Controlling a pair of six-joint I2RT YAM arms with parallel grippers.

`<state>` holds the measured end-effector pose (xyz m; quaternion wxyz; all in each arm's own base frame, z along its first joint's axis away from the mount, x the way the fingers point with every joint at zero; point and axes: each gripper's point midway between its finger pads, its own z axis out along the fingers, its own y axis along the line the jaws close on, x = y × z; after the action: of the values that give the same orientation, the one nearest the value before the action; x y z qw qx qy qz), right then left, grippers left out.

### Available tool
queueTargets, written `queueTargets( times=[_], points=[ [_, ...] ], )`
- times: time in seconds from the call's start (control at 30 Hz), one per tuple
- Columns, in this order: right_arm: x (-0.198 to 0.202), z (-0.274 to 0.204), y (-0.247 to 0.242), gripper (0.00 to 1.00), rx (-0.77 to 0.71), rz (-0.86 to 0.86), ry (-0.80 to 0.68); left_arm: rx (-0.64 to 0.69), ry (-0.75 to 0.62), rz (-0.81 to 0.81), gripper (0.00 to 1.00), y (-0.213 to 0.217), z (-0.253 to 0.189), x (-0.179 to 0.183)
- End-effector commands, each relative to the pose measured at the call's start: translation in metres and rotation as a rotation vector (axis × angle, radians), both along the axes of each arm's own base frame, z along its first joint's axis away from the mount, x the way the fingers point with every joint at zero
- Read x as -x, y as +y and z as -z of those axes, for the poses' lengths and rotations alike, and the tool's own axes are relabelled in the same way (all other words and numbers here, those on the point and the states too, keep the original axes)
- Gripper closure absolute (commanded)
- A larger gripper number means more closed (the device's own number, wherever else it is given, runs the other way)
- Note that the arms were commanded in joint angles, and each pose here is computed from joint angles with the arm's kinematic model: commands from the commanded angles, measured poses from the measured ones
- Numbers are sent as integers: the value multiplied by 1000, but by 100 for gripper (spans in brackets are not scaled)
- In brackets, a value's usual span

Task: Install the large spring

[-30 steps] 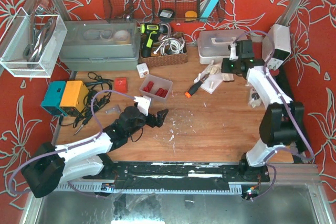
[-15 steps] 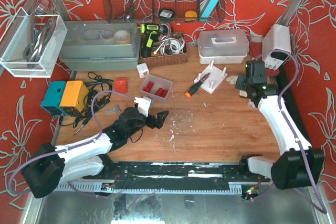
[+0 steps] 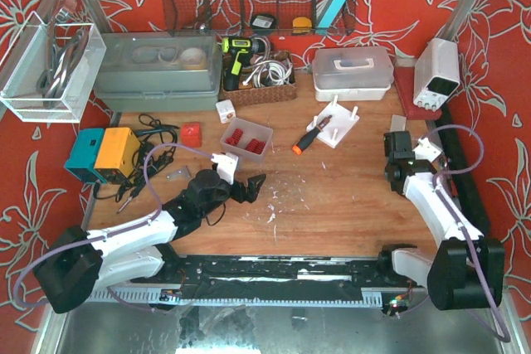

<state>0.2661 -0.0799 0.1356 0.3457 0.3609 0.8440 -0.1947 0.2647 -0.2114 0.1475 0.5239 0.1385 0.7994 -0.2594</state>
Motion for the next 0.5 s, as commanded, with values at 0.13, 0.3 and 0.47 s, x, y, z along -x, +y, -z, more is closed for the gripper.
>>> queueTargets(
  times=[0.13, 0.3, 0.47],
  points=[
    [-9, 37, 7, 92, -106, 77, -41, 21, -27, -31, 1, 5, -4, -1],
    [-4, 32, 0, 68, -57, 88, -13, 49, -54, -24, 1, 5, -15, 1],
    [-25, 18, 21, 53, -132, -67, -101, 44, -54, -29, 1, 6, -15, 1]
  ],
)
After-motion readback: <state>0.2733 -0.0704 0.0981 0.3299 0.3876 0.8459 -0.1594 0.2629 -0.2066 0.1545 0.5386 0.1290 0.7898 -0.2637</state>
